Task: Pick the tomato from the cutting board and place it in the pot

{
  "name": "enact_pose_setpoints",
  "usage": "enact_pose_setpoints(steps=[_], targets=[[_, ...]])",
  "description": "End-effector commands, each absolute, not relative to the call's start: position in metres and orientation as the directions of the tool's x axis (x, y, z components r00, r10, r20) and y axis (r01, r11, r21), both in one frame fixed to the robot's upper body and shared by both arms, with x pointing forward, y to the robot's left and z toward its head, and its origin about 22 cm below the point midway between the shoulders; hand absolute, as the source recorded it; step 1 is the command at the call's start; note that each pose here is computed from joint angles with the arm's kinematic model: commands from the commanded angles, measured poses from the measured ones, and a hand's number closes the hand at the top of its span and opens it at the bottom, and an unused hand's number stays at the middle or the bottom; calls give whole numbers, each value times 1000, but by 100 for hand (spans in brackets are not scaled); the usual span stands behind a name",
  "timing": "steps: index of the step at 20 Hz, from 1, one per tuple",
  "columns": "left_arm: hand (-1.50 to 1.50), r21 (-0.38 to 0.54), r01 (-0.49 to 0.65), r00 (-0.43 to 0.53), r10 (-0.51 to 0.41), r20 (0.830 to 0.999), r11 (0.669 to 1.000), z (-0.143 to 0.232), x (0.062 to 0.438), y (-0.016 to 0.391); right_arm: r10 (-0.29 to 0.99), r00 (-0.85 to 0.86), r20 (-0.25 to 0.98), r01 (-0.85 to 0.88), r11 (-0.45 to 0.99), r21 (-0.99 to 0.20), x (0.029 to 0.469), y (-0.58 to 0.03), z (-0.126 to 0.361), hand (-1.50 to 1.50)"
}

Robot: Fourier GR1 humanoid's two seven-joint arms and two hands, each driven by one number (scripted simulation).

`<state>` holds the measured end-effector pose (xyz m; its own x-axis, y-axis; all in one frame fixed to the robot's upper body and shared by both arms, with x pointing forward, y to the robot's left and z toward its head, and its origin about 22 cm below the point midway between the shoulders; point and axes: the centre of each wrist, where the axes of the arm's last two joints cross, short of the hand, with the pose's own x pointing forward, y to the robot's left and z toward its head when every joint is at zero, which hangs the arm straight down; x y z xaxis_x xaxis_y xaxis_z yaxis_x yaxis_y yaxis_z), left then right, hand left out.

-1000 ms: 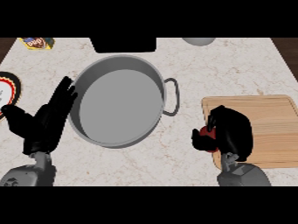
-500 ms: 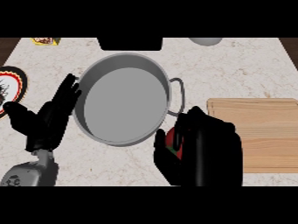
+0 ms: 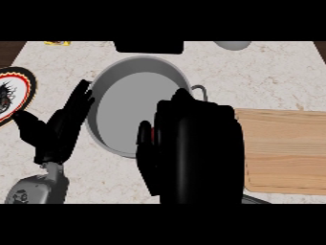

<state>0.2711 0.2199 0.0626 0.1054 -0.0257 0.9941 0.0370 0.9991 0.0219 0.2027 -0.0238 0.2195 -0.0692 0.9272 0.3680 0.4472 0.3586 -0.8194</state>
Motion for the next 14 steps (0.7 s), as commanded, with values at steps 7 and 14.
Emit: enact_pose_setpoints(steps=[7, 14], targets=[[0, 14, 55, 107, -19, 994, 998, 66, 278, 217, 867, 221, 447, 390, 342, -855, 268, 4, 257, 150], [0, 15, 73, 93, -22, 995, 997, 69, 274, 219, 881, 245, 404, 319, 320, -892, 313, 25, 239, 150]])
